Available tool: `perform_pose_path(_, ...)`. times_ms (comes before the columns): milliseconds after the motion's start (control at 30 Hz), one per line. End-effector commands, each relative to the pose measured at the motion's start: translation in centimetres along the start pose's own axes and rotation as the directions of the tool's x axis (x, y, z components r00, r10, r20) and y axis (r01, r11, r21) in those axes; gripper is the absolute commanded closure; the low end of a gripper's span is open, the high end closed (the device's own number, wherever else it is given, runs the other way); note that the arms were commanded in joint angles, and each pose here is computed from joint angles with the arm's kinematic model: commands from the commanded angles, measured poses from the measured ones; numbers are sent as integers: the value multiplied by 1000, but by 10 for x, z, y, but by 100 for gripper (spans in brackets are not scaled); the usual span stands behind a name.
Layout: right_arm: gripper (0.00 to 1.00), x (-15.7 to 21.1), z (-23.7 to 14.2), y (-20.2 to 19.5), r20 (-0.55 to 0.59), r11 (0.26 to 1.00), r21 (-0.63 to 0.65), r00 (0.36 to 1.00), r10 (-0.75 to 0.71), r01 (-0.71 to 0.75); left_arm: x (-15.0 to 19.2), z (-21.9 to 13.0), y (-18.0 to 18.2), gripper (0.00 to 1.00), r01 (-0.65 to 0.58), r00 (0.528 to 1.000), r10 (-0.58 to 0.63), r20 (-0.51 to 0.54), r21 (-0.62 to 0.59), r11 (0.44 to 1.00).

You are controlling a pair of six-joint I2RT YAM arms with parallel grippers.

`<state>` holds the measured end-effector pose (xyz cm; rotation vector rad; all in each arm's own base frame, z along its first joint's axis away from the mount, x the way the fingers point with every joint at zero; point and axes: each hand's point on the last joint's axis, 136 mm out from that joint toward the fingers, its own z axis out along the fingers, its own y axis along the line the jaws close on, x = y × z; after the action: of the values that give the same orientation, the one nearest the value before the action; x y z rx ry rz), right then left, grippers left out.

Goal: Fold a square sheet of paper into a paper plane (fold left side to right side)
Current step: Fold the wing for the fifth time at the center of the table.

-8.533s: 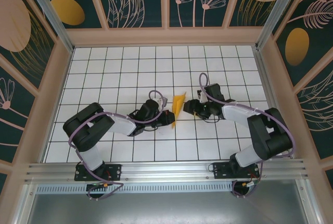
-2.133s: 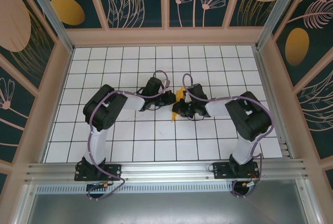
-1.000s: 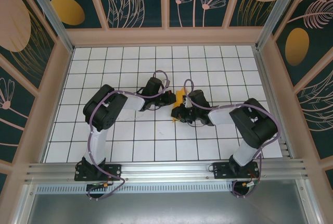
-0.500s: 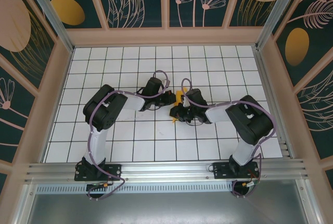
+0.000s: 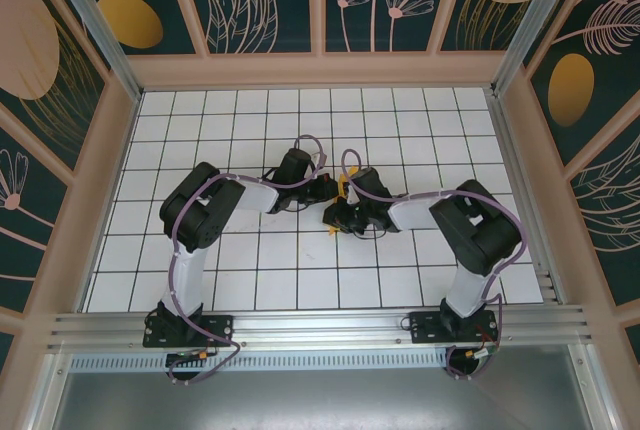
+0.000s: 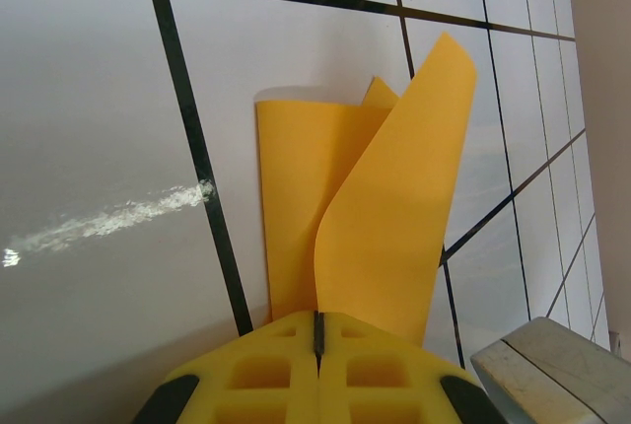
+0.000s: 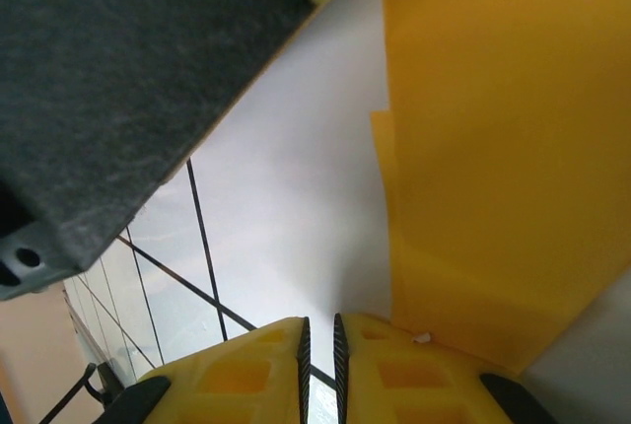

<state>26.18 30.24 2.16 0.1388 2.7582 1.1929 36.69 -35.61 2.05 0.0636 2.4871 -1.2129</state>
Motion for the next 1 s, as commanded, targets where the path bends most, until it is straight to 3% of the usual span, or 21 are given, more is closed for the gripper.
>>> perform_pose_path(0,79,-6,-15,1,33,998,24,998,-56,55,6,10,42,100,39,999,-39,5,-120,992)
perform_pose_path(167,75,-33,-54,28,126,988,-82,985,-119,130,6,11,43,100,42,999,-42,2,-124,991)
perform_pose_path(400,79,-95,-91,4,266,995,-60,962,-66,85,5,9,43,100,41,999,-40,11,-133,990)
perform_pose_path(567,79,-119,-78,0,265,996,-18,961,-85,93,2,10,42,100,36,999,-35,14,-132,991)
perform_pose_path(967,79,-125,-40,-5,199,997,-33,978,-63,71,2,16,37,100,17,1000,-18,-11,-103,995)
